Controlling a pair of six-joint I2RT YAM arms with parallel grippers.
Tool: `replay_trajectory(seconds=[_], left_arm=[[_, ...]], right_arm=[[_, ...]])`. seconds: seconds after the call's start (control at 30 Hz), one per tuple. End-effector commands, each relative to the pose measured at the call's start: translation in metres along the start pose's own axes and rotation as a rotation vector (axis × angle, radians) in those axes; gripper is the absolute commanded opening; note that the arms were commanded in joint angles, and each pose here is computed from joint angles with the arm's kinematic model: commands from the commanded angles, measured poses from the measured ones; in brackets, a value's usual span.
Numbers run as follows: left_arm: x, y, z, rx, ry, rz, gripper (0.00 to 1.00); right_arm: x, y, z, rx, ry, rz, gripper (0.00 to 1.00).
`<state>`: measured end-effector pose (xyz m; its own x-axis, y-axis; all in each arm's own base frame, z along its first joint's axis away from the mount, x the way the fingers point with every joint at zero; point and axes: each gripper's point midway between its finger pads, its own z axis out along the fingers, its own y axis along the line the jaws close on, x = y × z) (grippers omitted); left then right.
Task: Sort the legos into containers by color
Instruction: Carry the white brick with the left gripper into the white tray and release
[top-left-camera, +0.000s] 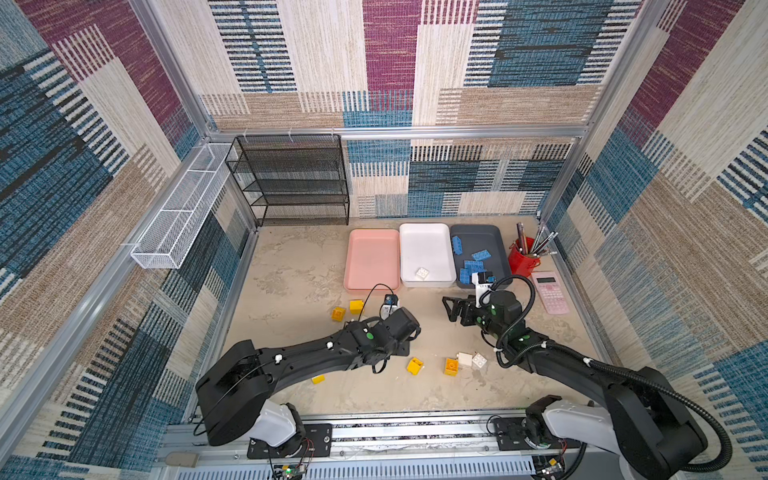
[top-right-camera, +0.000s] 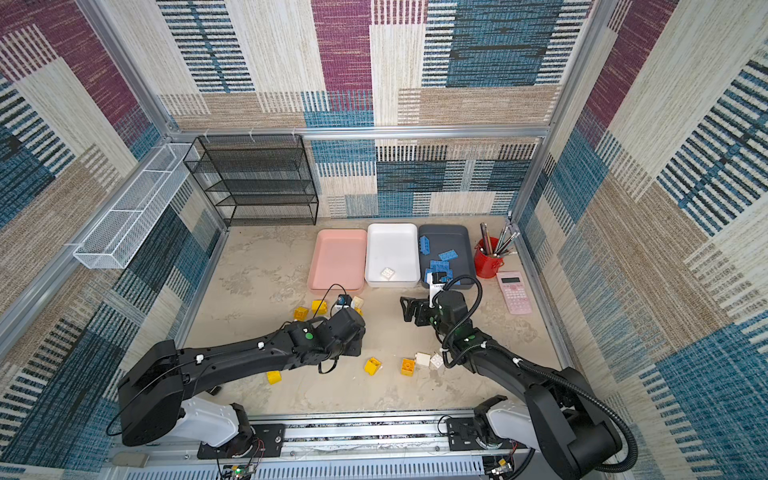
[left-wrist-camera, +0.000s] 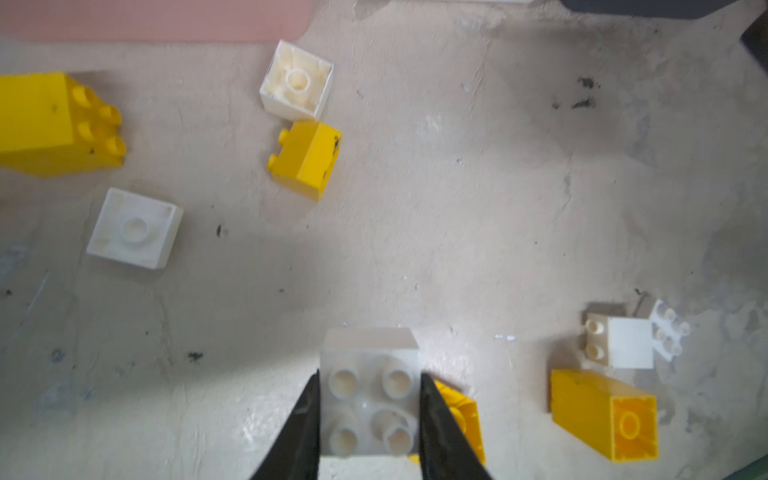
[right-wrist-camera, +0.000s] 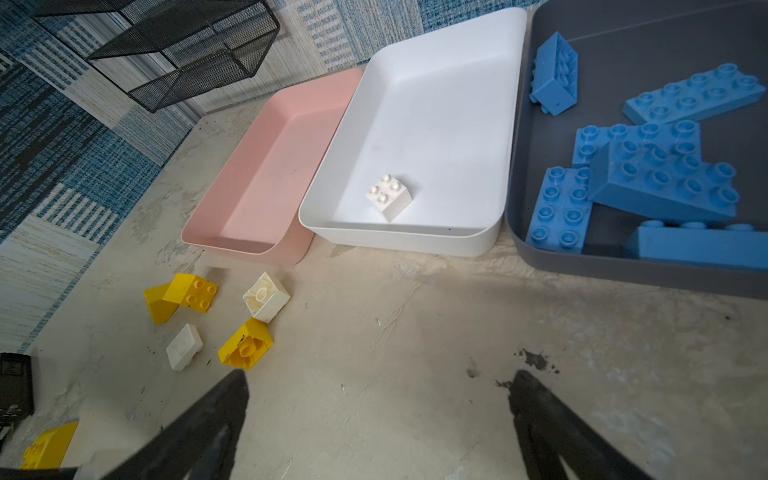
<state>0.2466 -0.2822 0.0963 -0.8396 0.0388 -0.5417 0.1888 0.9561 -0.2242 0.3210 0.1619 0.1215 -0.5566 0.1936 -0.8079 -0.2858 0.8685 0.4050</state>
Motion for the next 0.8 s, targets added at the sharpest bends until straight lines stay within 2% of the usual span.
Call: replay_trajectory(seconds=[0.0,0.33,0.77], left_arm=[[-0.024,-0.018,0.009,0.070,0.001,0.058,0.31],[-0.104,-0.048,0.067,0.102,0.008,0.089,0.31],[-0.178,-0.044,0.129,0.087,0.002,0.068,0.32]], right_arm=[[-0.010,0.009,-0.001,-0.047,-0.046,0.019,0.99],[-0.009,0.012,-0.005,-0.071,-0.062,0.047,0.99],[-0.016,0.020,-0.016,-0.105,-0.088,0.046,0.99]])
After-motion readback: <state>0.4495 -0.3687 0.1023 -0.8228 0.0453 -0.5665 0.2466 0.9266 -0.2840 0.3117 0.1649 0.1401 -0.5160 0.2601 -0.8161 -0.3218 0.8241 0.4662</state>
